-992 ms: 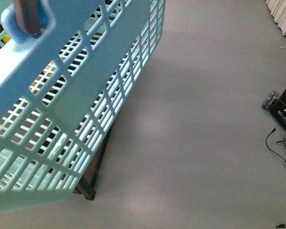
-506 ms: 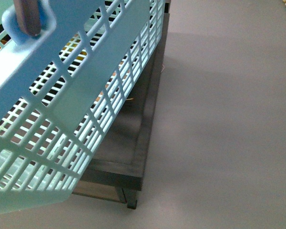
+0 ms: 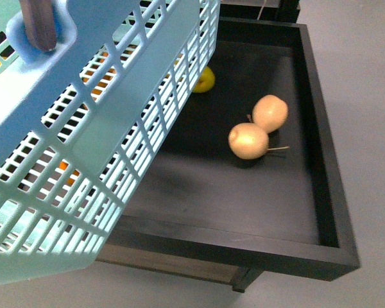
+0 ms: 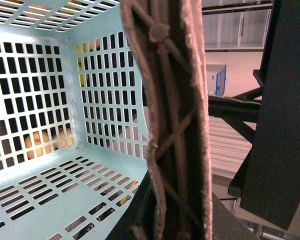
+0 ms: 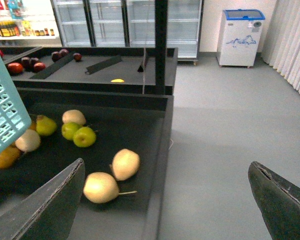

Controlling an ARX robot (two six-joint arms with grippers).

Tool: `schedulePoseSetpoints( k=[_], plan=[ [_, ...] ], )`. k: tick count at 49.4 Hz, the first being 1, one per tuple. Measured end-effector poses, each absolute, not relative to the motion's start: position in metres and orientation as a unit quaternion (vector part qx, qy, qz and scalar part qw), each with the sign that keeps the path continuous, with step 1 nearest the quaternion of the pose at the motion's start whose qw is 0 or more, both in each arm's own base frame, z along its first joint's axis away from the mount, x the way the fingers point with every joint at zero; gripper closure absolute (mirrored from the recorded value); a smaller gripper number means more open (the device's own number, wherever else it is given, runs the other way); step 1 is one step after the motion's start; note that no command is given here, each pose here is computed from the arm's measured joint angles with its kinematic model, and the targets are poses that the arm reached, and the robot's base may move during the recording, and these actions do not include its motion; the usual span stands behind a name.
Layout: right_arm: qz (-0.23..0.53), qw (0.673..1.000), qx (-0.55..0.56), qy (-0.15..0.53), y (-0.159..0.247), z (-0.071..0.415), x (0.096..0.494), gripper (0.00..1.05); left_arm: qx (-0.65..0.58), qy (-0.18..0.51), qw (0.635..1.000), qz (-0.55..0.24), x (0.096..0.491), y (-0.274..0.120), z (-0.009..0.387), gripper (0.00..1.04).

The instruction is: Pick lemon and mango into basket

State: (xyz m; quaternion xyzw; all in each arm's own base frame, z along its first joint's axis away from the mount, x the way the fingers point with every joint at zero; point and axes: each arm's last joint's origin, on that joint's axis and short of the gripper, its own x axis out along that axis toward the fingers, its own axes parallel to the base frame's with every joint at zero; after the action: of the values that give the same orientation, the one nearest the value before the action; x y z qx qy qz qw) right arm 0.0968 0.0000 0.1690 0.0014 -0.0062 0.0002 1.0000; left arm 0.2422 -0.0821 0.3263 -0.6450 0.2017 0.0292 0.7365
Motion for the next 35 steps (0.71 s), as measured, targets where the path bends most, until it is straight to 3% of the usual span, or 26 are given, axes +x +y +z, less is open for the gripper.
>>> schedulePoseSetpoints(
  k=[35],
  plan=[
    [0.0, 1.0, 0.001, -0.007, 0.0, 0.1691, 0.0968, 0.09, -0.645, 0.202, 0.736, 0.029, 0.2422, -0.0822, 0.3263, 0.99]
  ],
)
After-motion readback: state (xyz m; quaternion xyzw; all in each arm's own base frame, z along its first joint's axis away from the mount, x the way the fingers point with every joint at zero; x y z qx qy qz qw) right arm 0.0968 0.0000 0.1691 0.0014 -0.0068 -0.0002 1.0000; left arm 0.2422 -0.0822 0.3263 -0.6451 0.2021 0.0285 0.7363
